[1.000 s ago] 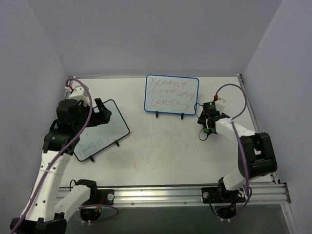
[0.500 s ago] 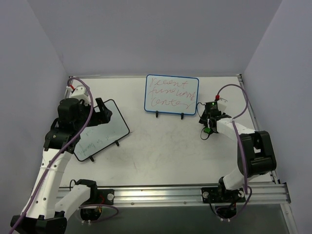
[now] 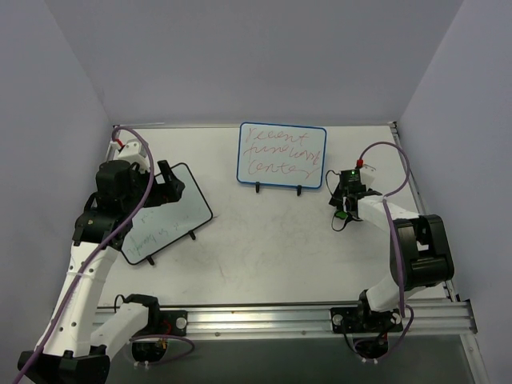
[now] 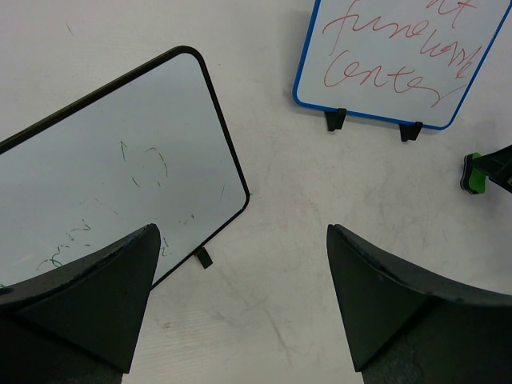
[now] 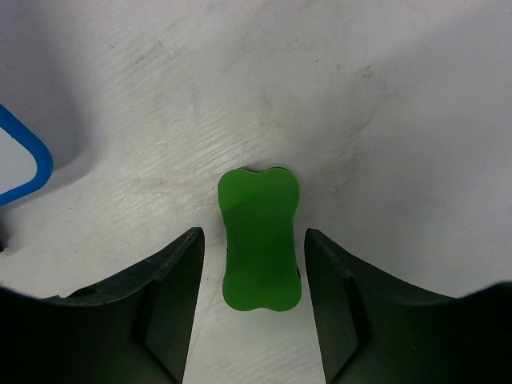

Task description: Erase the whiteboard

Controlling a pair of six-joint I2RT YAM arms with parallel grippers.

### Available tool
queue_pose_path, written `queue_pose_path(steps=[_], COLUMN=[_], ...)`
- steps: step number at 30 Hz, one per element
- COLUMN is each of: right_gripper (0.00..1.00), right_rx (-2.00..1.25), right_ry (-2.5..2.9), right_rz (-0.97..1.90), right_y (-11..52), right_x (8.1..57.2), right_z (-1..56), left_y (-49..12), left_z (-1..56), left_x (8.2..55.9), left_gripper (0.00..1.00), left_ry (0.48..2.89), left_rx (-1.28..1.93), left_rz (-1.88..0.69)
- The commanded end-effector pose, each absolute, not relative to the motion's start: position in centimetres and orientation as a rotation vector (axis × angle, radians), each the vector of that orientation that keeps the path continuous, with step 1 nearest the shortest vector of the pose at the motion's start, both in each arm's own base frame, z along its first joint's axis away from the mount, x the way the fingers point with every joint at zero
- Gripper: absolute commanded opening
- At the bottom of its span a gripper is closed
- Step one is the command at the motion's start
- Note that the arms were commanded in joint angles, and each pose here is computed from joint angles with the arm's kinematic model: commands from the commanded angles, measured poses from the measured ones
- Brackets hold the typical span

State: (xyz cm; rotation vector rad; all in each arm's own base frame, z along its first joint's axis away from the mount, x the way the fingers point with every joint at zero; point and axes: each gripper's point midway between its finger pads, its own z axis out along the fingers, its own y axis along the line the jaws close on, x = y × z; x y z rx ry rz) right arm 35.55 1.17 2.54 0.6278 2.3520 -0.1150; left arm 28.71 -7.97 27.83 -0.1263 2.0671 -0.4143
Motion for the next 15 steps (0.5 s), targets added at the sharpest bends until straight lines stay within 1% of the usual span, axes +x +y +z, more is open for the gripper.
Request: queue_pose_path(steps=[1, 6, 11, 15], right_gripper=[0.49, 0.48, 0.44, 0.42], right_rx=[0.625, 0.627, 0.634, 0.636], right_ry=[2.344, 2.356, 2.357, 2.362], right_rz=[-0.112, -0.110, -0.109, -0.105], right_y=[1.03, 1.08, 1.09, 1.18], right_x=[35.67, 35.60, 35.51, 35.51], right_z=[2.89, 2.41, 2.31, 2.15], left_y=[-8.16, -8.19, -8.22, -8.22], left_z=[28.34, 28.34, 28.23, 28.08], left_x=[28.87, 28.86, 28.88, 28.93], left_gripper=[0.94, 0.94, 0.94, 0.94], left_ry=[2.049, 2.049, 2.054, 2.058], left_rx=[-0.122, -0.121, -0.121, -0.122], left_rz=[-0.434, -0.435, -0.436, -0.435])
